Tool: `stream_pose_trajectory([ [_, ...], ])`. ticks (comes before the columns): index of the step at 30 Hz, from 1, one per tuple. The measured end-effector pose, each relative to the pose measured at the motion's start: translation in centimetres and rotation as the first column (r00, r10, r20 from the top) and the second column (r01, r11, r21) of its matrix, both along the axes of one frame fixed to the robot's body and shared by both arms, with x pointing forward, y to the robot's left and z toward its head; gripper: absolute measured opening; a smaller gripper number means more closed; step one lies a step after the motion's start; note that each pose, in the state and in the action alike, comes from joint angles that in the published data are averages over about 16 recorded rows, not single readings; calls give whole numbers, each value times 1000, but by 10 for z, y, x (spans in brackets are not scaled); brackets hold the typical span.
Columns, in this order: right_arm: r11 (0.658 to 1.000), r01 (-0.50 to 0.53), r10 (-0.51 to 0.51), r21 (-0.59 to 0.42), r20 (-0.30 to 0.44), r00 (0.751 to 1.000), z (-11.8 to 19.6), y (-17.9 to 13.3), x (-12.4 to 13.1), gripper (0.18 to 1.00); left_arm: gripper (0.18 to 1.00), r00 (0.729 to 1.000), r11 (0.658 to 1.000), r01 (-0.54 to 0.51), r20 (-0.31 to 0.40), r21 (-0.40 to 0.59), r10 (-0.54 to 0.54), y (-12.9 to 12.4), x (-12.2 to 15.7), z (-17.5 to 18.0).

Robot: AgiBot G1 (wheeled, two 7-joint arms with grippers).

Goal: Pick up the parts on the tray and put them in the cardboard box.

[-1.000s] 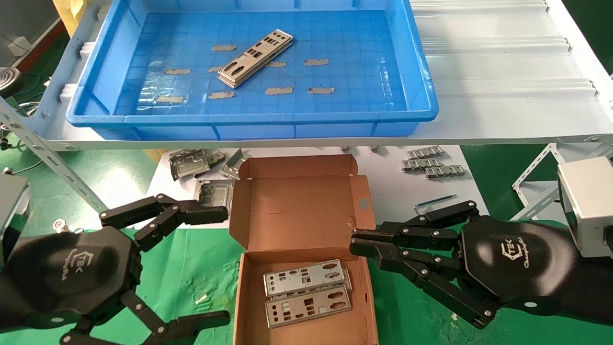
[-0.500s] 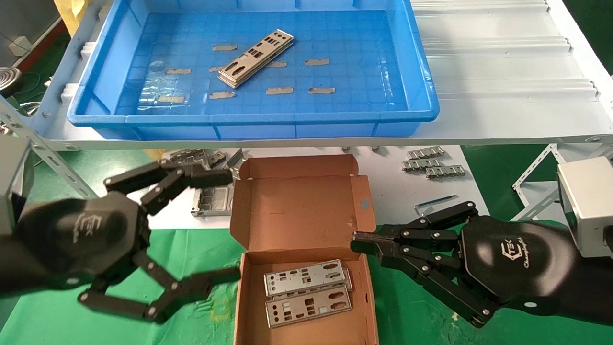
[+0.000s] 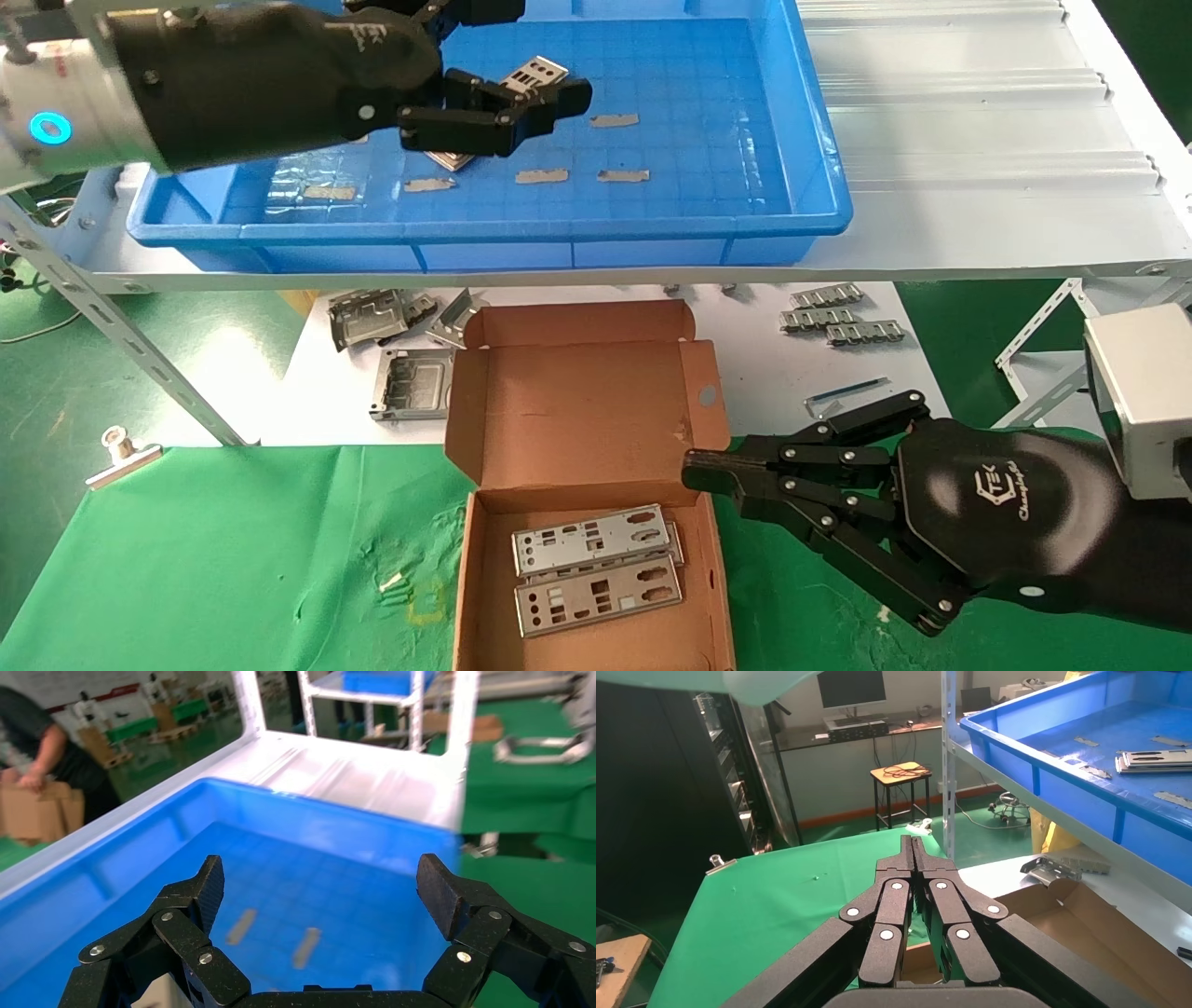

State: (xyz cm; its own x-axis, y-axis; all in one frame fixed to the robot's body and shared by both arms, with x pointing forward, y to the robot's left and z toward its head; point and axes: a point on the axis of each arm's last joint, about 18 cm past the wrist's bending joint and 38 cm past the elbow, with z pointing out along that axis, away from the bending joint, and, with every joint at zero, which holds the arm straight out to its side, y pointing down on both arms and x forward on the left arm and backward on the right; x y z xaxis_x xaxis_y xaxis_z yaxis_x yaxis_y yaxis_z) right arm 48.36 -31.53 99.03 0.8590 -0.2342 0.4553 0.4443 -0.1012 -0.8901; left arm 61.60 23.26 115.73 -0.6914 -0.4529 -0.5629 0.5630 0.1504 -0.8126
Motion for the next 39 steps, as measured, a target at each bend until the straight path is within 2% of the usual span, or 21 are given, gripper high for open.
stream_pose_trajectory([
  [6, 1000, 0, 0, 0, 0, 1000, 0, 0, 0, 191, 1001, 993, 994, -106, -58, -10, 105, -19, 37, 20],
  [13, 1000, 0, 0, 0, 0, 1000, 0, 0, 0, 191, 1001, 967, 974, -226, -125, -2, 224, -31, 67, 26],
  [26, 1000, 0, 0, 0, 0, 1000, 0, 0, 0, 216, 1001, 899, 909, -417, -155, -16, 410, -25, 100, 28],
  [32, 1000, 0, 0, 0, 0, 1000, 0, 0, 0, 265, 997, 881, 890, -455, -165, -34, 444, -23, 107, 25],
  [39, 1000, 0, 0, 0, 0, 1000, 0, 0, 0, 373, 969, 876, 886, -463, -171, -38, 451, -26, 110, 23],
])
